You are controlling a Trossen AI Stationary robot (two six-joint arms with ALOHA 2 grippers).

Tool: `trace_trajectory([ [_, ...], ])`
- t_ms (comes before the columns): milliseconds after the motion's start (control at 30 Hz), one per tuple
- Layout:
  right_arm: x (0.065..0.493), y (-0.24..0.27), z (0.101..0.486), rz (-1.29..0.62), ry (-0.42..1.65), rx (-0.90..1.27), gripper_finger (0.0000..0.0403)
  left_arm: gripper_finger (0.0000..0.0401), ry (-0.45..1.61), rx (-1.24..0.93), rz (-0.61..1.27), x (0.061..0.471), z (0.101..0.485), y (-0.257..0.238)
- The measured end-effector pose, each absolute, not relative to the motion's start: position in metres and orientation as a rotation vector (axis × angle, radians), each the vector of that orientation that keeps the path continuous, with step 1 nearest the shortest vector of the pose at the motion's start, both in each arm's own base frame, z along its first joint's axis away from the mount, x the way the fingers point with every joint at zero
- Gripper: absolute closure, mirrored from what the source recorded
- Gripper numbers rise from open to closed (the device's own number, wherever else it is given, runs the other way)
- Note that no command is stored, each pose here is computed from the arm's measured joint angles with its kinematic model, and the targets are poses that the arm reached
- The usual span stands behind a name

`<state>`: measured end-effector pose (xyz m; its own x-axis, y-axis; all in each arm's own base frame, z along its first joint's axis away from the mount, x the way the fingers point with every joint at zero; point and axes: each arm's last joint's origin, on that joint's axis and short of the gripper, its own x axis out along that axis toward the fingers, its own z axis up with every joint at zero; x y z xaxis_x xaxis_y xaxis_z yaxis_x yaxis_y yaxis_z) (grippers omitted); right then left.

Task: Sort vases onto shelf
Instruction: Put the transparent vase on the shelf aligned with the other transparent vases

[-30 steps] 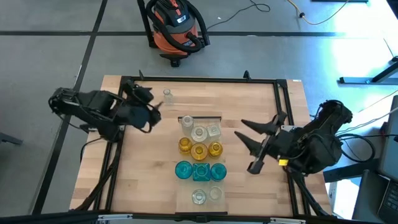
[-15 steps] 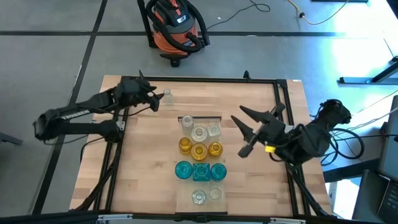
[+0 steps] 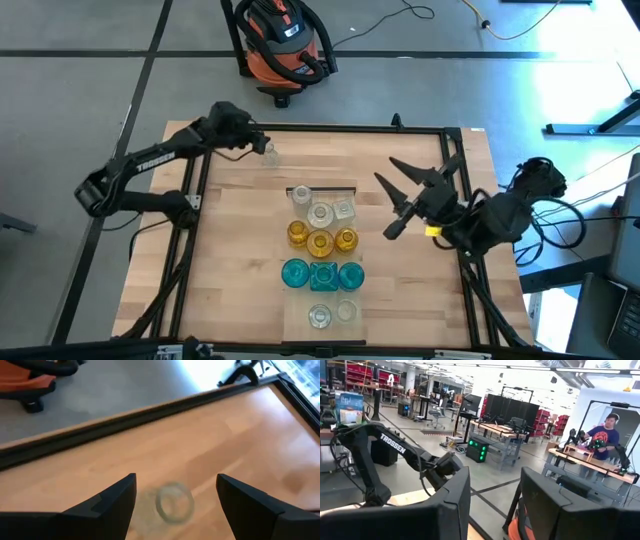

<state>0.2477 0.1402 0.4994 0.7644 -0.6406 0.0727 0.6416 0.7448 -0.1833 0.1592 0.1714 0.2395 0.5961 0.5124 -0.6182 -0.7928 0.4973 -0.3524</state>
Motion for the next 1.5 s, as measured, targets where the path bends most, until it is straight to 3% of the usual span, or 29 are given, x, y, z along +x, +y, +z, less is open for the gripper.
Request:
trace_trajectory([
  [367, 0.224, 0.123, 0.512, -0.725, 0.020, -0.235, 0.0267, 0.0177, 0.724, -0.763, 0.886, 0.174, 0.219, 0.192],
  [800, 0.221, 0.121, 0.512, -0.725, 0.029, -0.246, 0.0267, 0.0227, 0.780, -0.795, 0.866, 0.178, 0.208, 0.194],
  [1000, 0.221, 0.121, 0.512, -0.724, 0.023, -0.232, 0.0267, 0.0274, 0.795, -0.840, 0.823, 0.184, 0.202, 0.192],
  [1267, 0.221, 0.122, 0.511, -0.722, 0.016, -0.204, 0.0267, 0.0381, 0.796, -0.848, 0.814, 0.181, 0.209, 0.184],
  [1500, 0.221, 0.122, 0.511, -0.720, 0.014, -0.198, 0.0267, 0.0384, 0.812, -0.866, 0.841, 0.171, 0.217, 0.174],
])
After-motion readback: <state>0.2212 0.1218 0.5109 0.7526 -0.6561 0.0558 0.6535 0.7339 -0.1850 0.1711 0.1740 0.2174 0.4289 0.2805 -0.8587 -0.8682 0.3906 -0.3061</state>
